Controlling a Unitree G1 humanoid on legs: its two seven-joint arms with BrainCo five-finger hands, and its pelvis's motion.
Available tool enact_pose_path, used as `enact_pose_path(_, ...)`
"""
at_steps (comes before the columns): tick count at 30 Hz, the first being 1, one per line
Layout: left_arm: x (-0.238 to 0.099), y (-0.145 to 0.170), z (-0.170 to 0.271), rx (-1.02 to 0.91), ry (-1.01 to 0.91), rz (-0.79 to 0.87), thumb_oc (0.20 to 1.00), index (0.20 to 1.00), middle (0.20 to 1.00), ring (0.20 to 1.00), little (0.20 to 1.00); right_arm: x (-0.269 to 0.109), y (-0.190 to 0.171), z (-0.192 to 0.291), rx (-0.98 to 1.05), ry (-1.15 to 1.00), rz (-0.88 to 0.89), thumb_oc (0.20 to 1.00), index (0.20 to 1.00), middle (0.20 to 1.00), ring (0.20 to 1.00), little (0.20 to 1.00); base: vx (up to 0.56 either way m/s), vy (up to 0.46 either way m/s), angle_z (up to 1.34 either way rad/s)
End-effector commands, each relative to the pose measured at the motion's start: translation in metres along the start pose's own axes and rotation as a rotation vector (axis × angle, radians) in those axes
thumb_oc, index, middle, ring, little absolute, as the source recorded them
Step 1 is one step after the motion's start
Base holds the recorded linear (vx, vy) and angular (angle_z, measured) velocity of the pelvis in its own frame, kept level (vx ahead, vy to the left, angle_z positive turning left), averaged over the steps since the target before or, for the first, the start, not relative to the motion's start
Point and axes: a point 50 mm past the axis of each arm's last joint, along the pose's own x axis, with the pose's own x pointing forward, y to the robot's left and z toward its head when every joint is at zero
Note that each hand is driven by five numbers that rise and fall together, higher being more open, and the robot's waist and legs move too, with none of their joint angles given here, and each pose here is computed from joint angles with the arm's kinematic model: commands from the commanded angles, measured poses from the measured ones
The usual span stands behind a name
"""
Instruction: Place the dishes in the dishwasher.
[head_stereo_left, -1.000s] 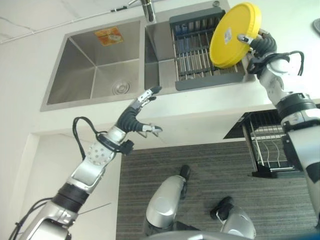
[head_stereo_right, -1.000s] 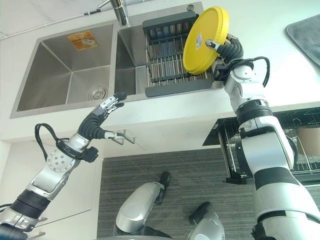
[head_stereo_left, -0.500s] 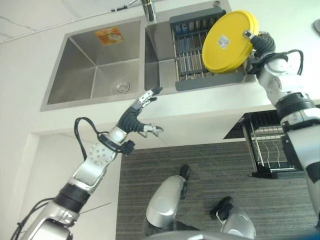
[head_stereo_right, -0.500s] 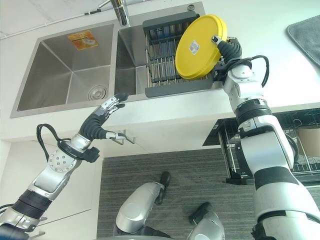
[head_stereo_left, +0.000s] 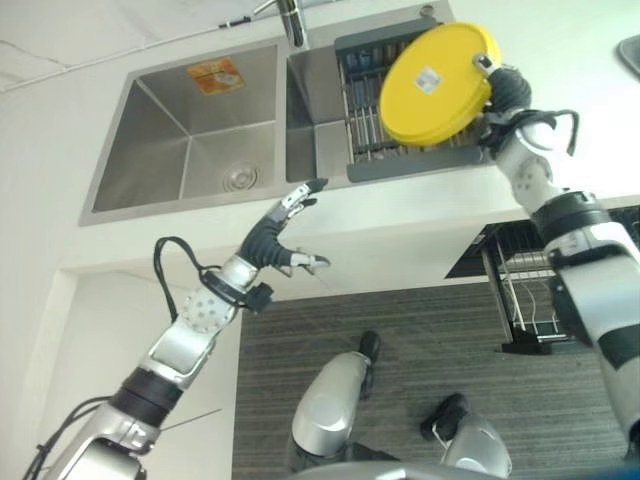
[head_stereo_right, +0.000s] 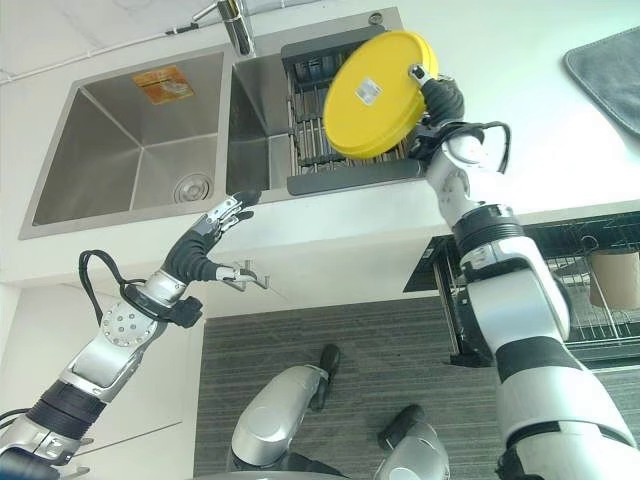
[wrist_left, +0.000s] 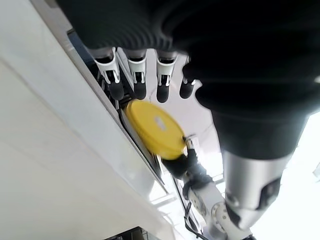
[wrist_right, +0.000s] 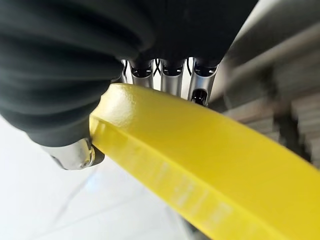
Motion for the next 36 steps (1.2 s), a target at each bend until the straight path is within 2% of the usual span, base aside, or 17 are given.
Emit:
enact_pose_path(1, 0.003, 0.002, 0.024, 0.014, -0.131, 0.035, 1.000, 1.000, 1.000, 1.000, 1.000, -0.003, 0.035, 0.052, 0.098, -0.257, 0.158, 0.200, 0.200, 0.200, 0.200, 0.200, -0.04, -0.011, 0.00)
enact_pose_path(12, -0.003, 0.003, 0.017, 0.008, -0.088, 0.023, 1.000, 1.000, 1.000, 1.000, 1.000, -0.012, 0.035, 0.059, 0.180, -0.293, 0.149, 0.200, 0.200, 0.200, 0.200, 0.200, -0.05, -0.034, -0.02)
enact_pose_path(17, -0.005, 0.002, 0.012, 0.005, -0.057, 0.017, 1.000, 1.000, 1.000, 1.000, 1.000, -0.014, 0.031, 0.049, 0.395, -0.274, 0.157, 0.200, 0.200, 0.200, 0.200, 0.200, -0.14, -0.083, -0.05)
enact_pose_path(24, -0.024, 0.007, 0.000, 0.030, 0.021, 0.118, 1.000, 1.000, 1.000, 1.000, 1.000, -0.035, 0.055, 0.025, 0.620, -0.238, 0.258, 0.200, 0.200, 0.200, 0.200, 0.200, -0.12, -0.135, -0.44)
enact_pose_path(31, -0.032, 0.011, -0.005, 0.058, 0.035, 0.207, 1.000, 1.000, 1.000, 1.000, 1.000, -0.069, 0.074, 0.005, 0.678, -0.213, 0.339, 0.200, 0.200, 0.200, 0.200, 0.200, -0.17, -0.242, -0.41)
enact_pose_path(36, -0.026, 0.009, -0.007, 0.059, 0.044, 0.229, 1.000, 1.000, 1.000, 1.000, 1.000, -0.089, 0.066, -0.005, 0.632, -0.241, 0.336, 0.200, 0.200, 0.200, 0.200, 0.200, -0.13, -0.173, -0.44)
